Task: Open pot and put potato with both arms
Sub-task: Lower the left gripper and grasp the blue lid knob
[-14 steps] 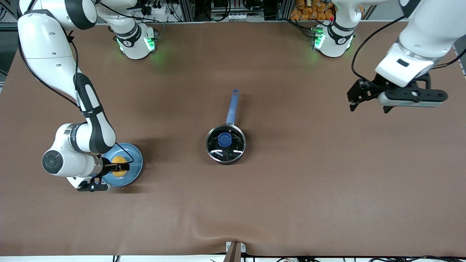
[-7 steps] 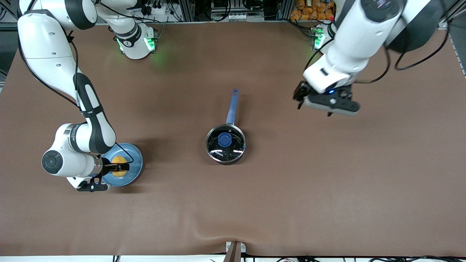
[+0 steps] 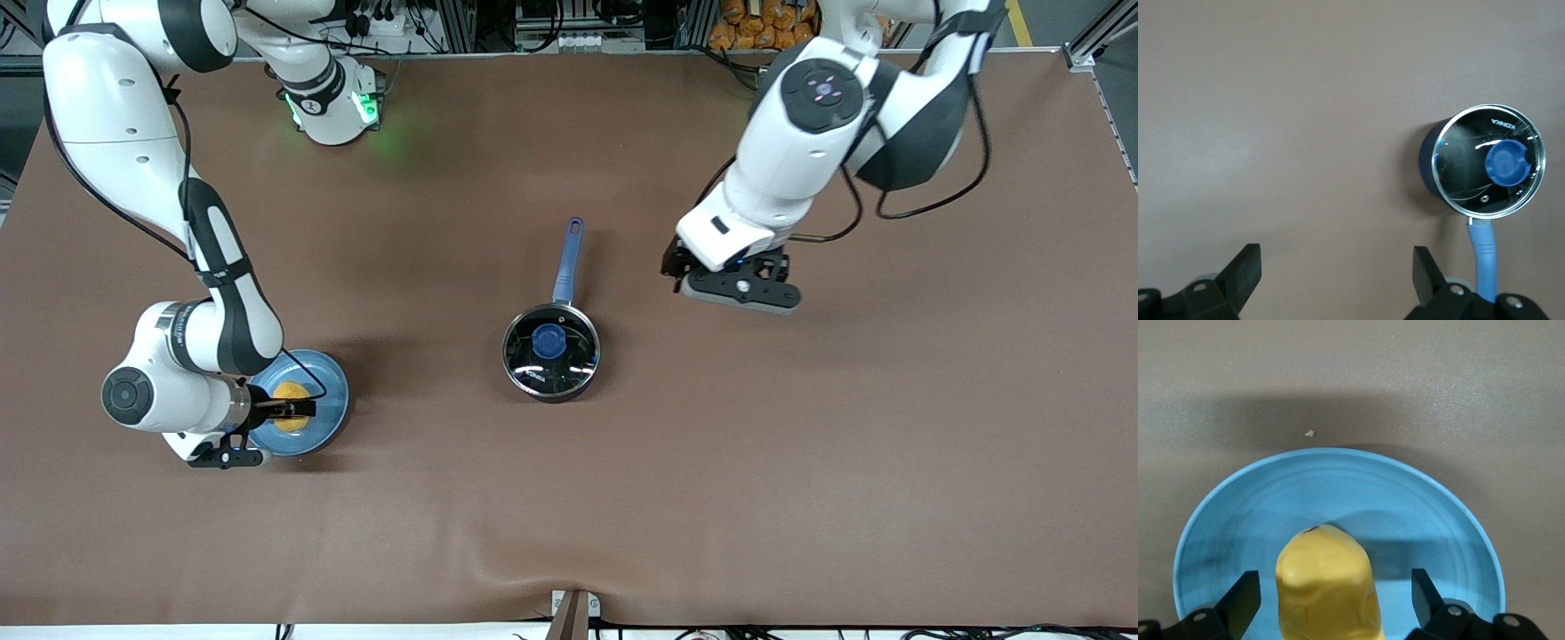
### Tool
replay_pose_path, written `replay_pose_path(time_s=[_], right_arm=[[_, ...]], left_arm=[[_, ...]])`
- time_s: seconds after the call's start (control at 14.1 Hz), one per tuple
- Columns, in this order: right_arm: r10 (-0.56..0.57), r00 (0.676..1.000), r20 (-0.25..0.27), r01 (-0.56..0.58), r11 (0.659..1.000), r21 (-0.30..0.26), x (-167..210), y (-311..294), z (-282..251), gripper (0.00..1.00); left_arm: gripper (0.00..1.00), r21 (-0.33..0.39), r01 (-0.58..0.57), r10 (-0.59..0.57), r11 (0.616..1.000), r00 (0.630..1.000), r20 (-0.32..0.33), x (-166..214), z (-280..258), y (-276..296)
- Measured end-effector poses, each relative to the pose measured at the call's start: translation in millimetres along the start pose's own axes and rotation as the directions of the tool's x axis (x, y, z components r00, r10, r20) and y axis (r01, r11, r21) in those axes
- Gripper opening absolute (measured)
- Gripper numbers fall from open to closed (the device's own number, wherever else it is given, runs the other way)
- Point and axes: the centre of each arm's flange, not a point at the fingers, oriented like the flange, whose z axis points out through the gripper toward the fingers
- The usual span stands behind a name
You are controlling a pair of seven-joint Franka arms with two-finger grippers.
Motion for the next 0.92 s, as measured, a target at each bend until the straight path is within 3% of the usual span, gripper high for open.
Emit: replay_pose_path(time_s=[0.21, 0.57, 0.71, 0.78, 0.92], right_arm=[[0.000, 1.000, -0.001, 0.000, 1.000, 0.000, 0.1, 0.0, -0.1, 1.00], [0.000, 1.000, -0.002, 0.000, 1.000, 0.000, 0.2, -0.1, -0.2, 1.00], [0.000, 1.000, -0.002, 0.000, 1.000, 0.000, 0.3, -0.4, -0.2, 0.83], [-0.001, 1.000, -0.002, 0.001, 1.000, 0.000, 0.3, -0.5, -0.2, 0.83], [-0.001, 1.000, -0.002, 0.001, 1.000, 0.000, 0.3, -0.9, -0.2, 0.65]], left_arm=[[1.00, -0.021, 0.038, -0.038, 0.999, 0.999, 0.010, 2.0, 22.6, 29.6], [1.00, -0.144, 0.168, -0.171, 0.975, 0.985, -0.008, 2.6, 88.2, 84.4], [1.00, -0.164, 0.203, -0.208, 0.965, 0.978, -0.018, -1.3, 118.4, 103.0], [1.00, -0.168, 0.209, -0.217, 0.963, 0.976, -0.026, -2.5, 130.8, 108.7], [1.00, -0.182, 0.226, -0.237, 0.957, 0.971, -0.038, -5.1, 149.6, 118.5]])
